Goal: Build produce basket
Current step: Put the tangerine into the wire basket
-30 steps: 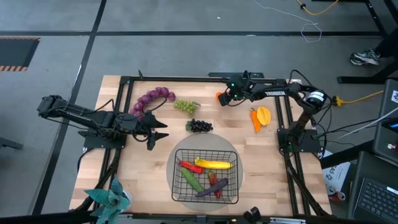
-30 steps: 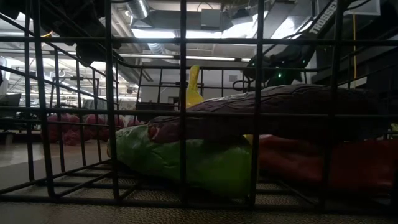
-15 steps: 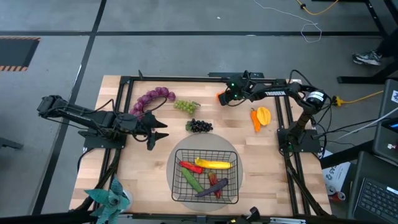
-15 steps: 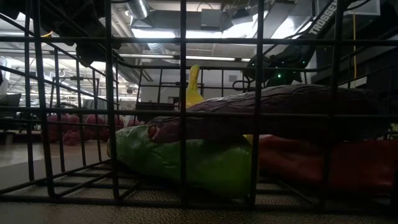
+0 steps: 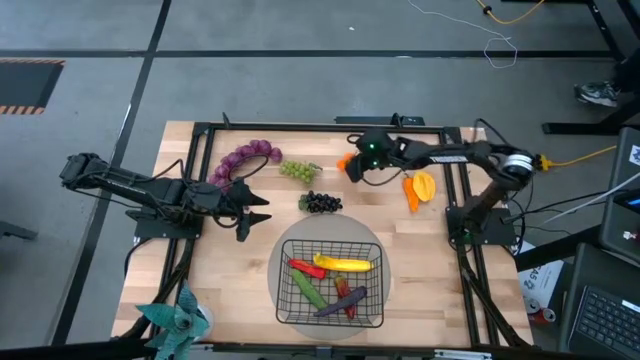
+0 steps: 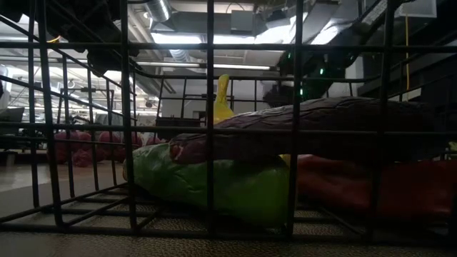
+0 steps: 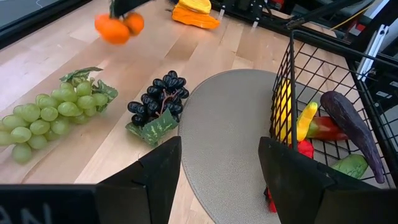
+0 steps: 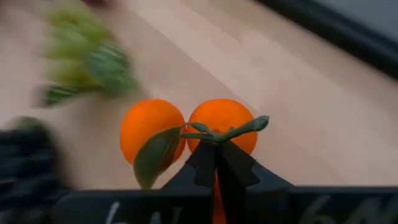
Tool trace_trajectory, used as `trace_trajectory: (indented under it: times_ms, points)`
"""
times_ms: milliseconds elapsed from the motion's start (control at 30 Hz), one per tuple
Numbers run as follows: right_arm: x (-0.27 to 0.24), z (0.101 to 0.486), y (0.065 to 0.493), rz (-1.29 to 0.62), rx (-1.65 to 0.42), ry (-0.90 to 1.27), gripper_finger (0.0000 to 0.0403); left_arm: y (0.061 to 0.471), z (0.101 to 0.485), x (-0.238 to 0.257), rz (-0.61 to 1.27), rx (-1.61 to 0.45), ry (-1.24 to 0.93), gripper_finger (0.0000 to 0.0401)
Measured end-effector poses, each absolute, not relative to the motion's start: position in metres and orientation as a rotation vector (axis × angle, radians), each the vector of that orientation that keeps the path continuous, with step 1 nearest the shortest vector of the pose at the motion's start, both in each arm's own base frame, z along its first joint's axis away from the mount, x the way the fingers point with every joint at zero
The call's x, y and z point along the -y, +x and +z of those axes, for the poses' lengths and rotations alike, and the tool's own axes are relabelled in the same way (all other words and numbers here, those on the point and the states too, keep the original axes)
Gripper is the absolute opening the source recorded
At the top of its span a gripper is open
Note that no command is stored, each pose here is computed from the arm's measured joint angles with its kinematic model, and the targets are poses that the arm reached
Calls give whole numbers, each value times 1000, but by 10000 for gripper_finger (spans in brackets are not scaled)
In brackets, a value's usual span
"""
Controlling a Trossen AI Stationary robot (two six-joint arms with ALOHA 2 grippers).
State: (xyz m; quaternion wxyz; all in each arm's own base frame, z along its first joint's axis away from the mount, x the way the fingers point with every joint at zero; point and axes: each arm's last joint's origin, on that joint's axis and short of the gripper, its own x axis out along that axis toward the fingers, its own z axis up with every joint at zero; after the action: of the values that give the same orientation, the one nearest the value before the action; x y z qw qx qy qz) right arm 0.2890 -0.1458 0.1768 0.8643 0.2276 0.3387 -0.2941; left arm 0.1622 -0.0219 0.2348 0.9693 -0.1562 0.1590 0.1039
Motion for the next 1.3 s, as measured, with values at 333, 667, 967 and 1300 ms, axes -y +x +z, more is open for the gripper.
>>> trace_trajectory:
  times_ms: [333,667,967,1300]
  points:
    - [54,277,275,-76,-435,310,5,162,235,22,210,-322,-316,210]
    - [-38,293,272,355,-391,213,6,162,235,22,210,-321,-316,210]
    - [-80,288,287,515,-252,77,40,162,235,22,210,-321,-315,210]
    - [-80,286,292,510,-227,72,143,162,235,22,210,-322,-315,210]
